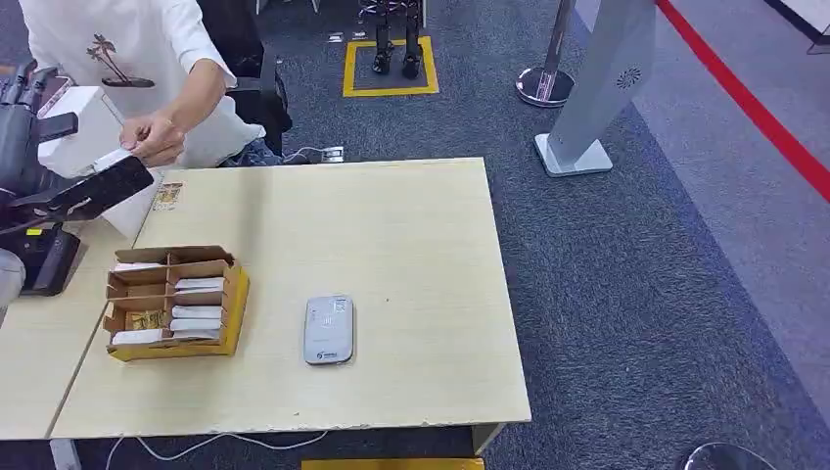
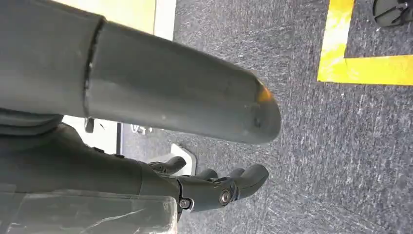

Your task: Pass the card to the sensor for recognition and then transmit it.

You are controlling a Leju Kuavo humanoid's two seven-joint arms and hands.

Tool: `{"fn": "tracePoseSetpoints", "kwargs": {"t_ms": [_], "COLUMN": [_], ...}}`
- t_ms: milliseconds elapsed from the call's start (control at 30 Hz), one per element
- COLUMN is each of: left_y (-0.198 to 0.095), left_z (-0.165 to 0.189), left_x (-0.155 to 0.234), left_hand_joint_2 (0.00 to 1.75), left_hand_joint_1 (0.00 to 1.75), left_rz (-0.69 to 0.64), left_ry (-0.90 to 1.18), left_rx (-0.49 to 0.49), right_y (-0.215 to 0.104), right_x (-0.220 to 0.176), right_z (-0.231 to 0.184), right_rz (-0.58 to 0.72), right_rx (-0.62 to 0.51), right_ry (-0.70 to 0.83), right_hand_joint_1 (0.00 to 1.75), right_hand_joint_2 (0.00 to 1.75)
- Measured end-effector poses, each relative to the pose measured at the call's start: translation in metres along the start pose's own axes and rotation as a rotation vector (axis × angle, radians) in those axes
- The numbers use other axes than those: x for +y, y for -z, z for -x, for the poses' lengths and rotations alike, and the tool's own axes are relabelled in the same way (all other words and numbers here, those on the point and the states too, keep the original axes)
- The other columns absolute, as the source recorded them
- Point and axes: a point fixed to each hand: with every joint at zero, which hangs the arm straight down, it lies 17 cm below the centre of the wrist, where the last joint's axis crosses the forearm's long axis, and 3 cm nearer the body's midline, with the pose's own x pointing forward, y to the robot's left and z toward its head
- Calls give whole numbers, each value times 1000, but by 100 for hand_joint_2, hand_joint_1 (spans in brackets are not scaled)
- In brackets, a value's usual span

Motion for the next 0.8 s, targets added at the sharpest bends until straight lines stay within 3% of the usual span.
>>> {"fn": "tracePoseSetpoints", "kwargs": {"t_ms": [200,233,267,800], "left_y": [-19,-21,-24,-34], "left_z": [-9,-10,-11,-13], "left_x": [-59,-66,-71,-96], "left_hand_joint_2": [175,175,175,175], "left_hand_joint_1": [0,106,175,175], "left_rz": [100,113,124,157], "left_ry": [-12,-13,-14,-8], "left_rx": [-21,-24,-28,-29], "right_y": [0,0,0,-1], "right_x": [2,2,2,6], "right_z": [0,0,0,-1], "right_rz": [-6,-6,-6,-11], "right_rx": [1,1,1,-1], "right_ry": [11,11,11,7], "right_hand_joint_1": [0,0,0,0], "right_hand_joint_2": [0,0,0,0]}}
